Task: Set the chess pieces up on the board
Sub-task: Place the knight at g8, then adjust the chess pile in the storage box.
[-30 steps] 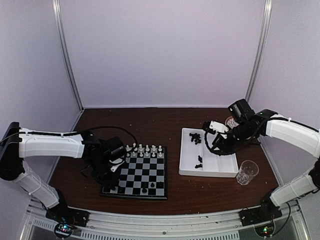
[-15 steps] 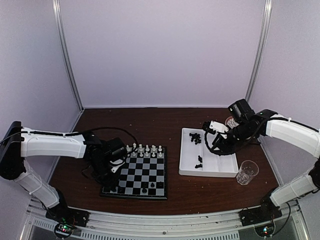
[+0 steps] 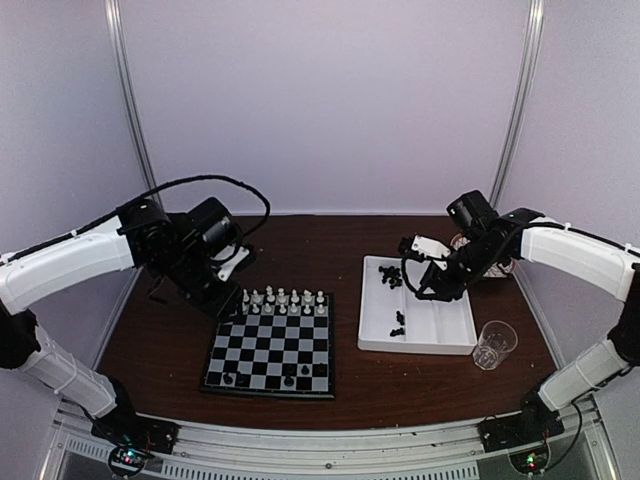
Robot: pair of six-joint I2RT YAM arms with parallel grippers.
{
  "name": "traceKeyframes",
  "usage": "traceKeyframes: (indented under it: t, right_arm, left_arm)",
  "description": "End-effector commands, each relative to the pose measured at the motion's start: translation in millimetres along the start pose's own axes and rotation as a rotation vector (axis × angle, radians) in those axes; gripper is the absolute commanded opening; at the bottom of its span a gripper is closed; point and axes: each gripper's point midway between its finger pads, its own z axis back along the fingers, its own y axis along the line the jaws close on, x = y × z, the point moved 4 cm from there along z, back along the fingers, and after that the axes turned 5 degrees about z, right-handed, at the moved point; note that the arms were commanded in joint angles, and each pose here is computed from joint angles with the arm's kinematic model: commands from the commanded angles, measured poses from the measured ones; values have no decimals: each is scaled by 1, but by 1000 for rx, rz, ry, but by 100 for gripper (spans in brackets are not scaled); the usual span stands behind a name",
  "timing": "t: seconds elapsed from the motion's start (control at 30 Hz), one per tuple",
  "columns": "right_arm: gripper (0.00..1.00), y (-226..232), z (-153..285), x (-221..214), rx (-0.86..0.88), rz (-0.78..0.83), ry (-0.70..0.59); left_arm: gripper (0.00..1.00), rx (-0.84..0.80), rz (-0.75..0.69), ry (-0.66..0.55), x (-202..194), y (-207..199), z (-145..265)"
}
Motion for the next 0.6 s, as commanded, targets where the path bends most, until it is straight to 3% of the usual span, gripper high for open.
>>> traceKeyframes:
  t: [0.0,0.17,0.27,0.57]
  right_arm:
    - [37,-23,-8,6,-35,-36,69]
    - [30,-35,-34,8,3,-72,148]
    - [28,-35,-51,7,35,-65,239]
    - [29,-19,-94,-6,75,-22,458]
  left_arm:
    - [45,77,-63,-142,46,23,13]
    - [46,-19,-130,-371,119,12,20]
    - [46,-64,-145,-472,142,7,17]
    - [47,-89,-164,-450,127,15,-12]
